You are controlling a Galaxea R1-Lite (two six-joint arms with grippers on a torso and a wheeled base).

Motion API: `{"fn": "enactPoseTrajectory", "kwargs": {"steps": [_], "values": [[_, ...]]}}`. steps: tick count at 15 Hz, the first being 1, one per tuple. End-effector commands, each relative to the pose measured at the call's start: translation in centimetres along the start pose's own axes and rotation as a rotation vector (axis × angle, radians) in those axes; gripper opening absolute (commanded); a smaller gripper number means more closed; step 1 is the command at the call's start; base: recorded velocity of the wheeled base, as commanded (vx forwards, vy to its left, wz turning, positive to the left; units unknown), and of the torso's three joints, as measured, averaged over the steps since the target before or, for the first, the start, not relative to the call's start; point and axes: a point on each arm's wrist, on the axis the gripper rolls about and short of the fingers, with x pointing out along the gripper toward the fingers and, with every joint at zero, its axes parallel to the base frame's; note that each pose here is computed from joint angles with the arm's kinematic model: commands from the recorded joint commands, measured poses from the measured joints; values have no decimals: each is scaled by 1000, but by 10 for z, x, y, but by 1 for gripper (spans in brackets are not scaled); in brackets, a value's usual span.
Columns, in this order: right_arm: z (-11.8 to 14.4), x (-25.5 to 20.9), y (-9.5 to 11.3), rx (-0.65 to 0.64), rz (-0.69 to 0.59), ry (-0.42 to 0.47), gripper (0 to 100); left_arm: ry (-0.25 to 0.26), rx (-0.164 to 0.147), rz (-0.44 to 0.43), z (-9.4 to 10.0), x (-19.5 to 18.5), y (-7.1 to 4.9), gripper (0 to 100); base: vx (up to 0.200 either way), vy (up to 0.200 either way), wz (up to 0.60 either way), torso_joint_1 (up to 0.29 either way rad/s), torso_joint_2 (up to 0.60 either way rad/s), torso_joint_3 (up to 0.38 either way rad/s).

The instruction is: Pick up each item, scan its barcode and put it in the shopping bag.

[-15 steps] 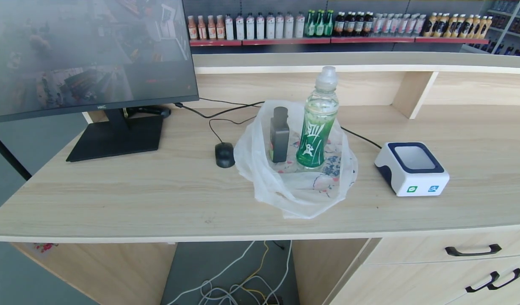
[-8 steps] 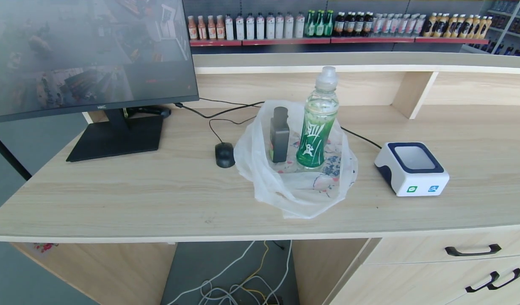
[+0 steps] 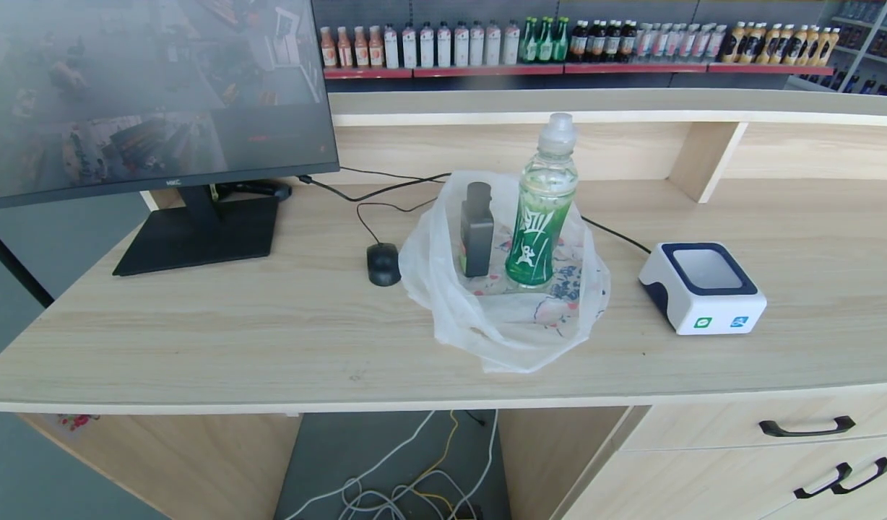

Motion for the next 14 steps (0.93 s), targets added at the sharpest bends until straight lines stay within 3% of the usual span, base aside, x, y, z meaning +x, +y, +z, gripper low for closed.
{"fn": "enactPoseTrajectory", "kwargs": {"steps": [1,8,11,14], "values": [[0,0,0,1,0,3,100,0,0,0,0,0,0,100,0,0,0,0,0,0],[0,0,0,2,-1,3,100,-2,-1,0,0,0,0,100,0,0,0,0,0,0],[0,0,0,2,0,3,100,-2,-1,0,0,0,0,100,-200,0,0,4,2,2],[0,0,0,2,-1,3,100,0,-6,0,0,0,0,100,0,0,0,0,0,0]]}}
